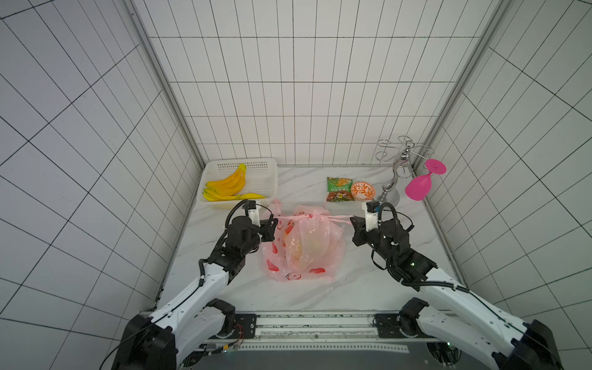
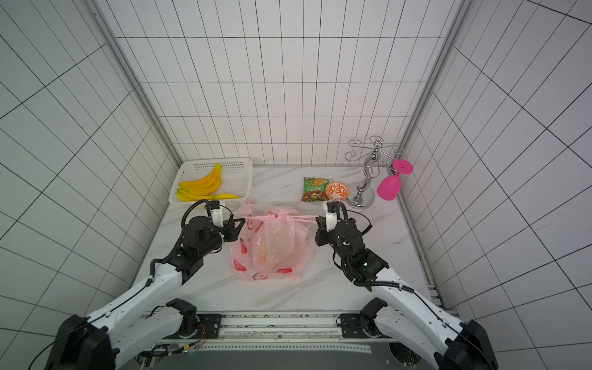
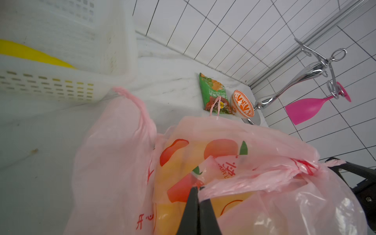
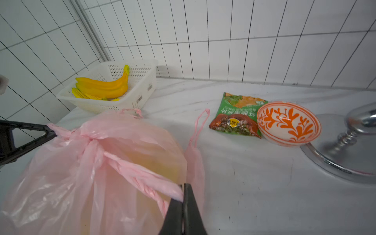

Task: Place the banana into a plastic bag & tie a knot
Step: Tie the plastic bag at the center of the board.

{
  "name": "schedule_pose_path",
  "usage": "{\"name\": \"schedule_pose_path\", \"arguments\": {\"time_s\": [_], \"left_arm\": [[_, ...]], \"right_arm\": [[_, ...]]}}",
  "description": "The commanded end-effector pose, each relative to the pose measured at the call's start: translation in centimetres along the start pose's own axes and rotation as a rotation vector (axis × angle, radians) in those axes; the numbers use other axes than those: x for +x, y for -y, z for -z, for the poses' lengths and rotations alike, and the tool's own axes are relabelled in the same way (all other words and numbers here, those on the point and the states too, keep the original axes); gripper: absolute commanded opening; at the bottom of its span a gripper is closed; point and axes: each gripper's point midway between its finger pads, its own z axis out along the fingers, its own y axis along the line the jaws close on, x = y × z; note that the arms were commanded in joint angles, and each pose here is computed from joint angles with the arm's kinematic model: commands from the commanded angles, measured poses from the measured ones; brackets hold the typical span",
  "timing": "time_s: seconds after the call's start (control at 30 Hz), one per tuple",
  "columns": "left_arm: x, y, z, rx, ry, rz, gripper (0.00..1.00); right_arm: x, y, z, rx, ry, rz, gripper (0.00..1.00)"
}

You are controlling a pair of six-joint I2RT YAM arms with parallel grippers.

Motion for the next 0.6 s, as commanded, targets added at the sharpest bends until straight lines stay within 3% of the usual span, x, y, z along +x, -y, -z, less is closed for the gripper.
{"name": "schedule_pose_path", "arguments": {"time_s": [0.0,0.13,0.27,0.33,0.57], "left_arm": [[-1.8,-6.9,1.0,-0.204,0.141,0.157,0.0],[-3.0,-6.7,1.3,-0.203,0.124,0.142,0.0],[-5.0,-6.0,2.1,-0.232,0.162,0.125,0.0],[-6.1,-3.9,2.3,-0.153,0.179,0.082,0.0],[-10.5,-0.8,4.6,-0.133,0.279,0.053,0.0]], "right_arm": [[4.2,7.1,0.4,0.276,-0.048,-0.111,0.0],[5.9,7.6,0.4,0.286,-0.078,-0.127,0.0],[4.6,9.1,0.9,0.377,-0.055,-0.129,0.0],[2.5,8.7,1.0,0.364,-0.026,-0.122,0.0],[-5.1,8.4,2.7,0.387,0.1,-0.099,0.0]]}}
